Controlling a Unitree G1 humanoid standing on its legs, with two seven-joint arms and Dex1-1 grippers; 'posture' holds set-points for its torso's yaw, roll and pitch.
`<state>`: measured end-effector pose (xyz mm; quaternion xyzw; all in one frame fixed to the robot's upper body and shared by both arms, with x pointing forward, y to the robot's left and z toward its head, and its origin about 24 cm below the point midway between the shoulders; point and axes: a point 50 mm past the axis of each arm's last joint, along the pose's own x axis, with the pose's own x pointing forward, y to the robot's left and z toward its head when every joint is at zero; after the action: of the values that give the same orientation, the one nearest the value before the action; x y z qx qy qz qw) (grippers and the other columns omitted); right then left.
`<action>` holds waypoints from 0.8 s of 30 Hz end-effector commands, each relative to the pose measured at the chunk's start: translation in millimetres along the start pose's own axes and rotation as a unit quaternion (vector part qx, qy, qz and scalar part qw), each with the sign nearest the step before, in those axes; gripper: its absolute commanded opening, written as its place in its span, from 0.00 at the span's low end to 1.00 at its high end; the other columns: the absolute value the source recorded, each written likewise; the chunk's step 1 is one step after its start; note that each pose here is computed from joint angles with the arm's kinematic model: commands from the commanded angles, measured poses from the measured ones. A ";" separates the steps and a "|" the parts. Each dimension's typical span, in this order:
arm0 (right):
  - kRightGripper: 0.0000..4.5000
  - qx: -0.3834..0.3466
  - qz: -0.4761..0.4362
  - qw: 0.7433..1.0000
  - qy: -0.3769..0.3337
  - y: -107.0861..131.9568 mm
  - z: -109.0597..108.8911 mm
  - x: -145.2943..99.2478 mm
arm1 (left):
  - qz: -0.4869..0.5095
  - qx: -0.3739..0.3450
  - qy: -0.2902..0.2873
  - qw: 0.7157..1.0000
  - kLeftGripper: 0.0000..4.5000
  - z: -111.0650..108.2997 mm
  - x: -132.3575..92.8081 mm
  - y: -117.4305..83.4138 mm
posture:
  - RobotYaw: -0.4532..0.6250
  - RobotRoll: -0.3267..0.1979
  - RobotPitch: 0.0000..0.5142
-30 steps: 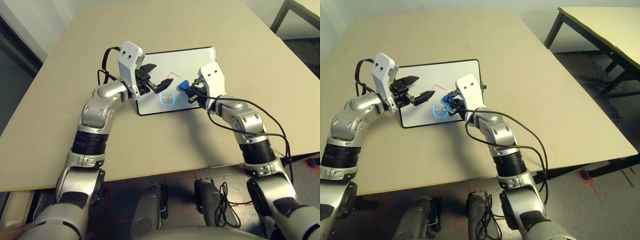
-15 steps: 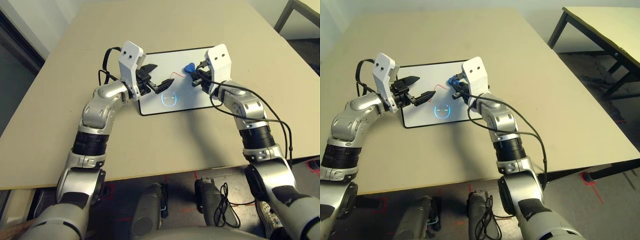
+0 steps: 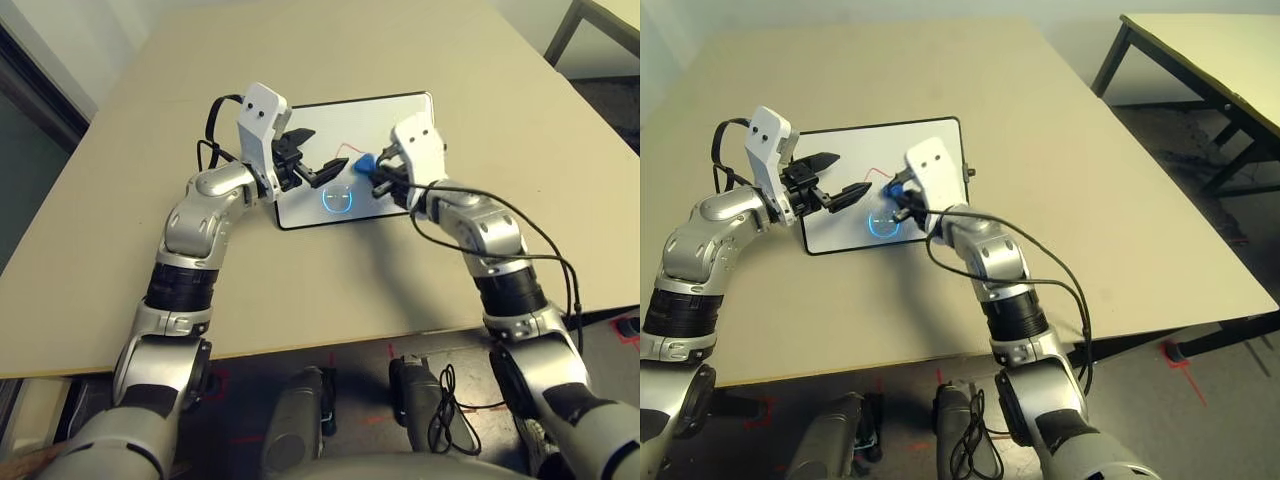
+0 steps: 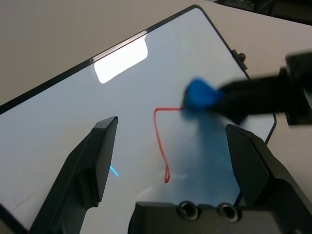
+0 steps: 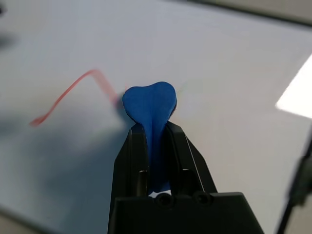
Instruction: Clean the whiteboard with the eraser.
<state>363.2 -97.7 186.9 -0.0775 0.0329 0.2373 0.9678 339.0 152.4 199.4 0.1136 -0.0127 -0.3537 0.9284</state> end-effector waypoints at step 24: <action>0.09 0.010 -0.001 0.999 0.032 3.3 -13.0 -2.9 | -0.009 0.003 0.006 1.000 1.00 0.9 -1.1 -2.5 | 0.40 0.62 0.35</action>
<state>352.2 -90.2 175.6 -0.0769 0.0592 0.2576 0.9614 338.9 153.7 199.3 0.1149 -0.0078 -0.3522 0.9288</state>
